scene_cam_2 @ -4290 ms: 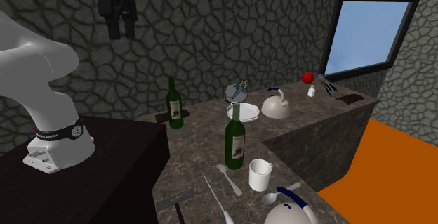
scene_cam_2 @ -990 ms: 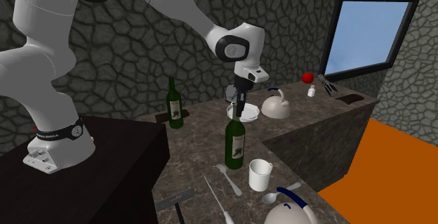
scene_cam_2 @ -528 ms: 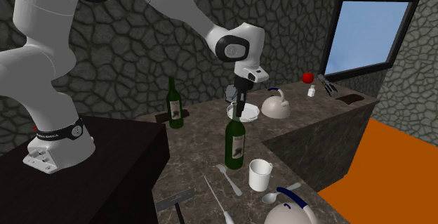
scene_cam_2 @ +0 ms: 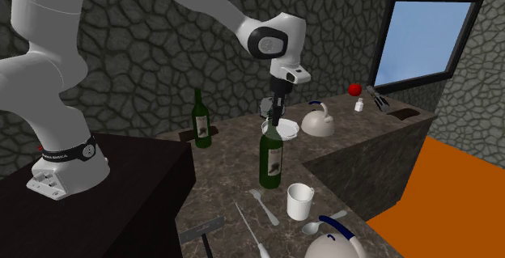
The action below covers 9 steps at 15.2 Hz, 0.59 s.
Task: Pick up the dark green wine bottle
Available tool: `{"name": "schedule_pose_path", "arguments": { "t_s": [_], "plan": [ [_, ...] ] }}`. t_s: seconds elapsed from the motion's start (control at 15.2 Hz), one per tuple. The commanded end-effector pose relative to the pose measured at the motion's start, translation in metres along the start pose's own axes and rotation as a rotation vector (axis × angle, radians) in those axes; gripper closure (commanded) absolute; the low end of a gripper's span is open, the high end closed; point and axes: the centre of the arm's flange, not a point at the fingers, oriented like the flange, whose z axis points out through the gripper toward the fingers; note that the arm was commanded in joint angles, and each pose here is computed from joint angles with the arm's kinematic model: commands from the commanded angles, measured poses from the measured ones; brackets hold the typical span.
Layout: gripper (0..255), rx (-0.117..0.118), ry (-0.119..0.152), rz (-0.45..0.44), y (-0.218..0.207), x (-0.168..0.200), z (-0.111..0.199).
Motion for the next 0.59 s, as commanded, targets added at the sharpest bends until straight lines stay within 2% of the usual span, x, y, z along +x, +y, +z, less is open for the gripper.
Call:
{"name": "schedule_pose_path", "arguments": {
  "t_s": [0.0,0.4,0.53],
  "plan": [
    [255,0.0,0.0,0.0,-0.001,0.0,-0.011],
    [255,0.0,0.0,0.0,-0.002,-0.004,-0.042],
    [255,0.0,0.0,0.0,-0.002,-0.004,-0.043]
  ]
}}
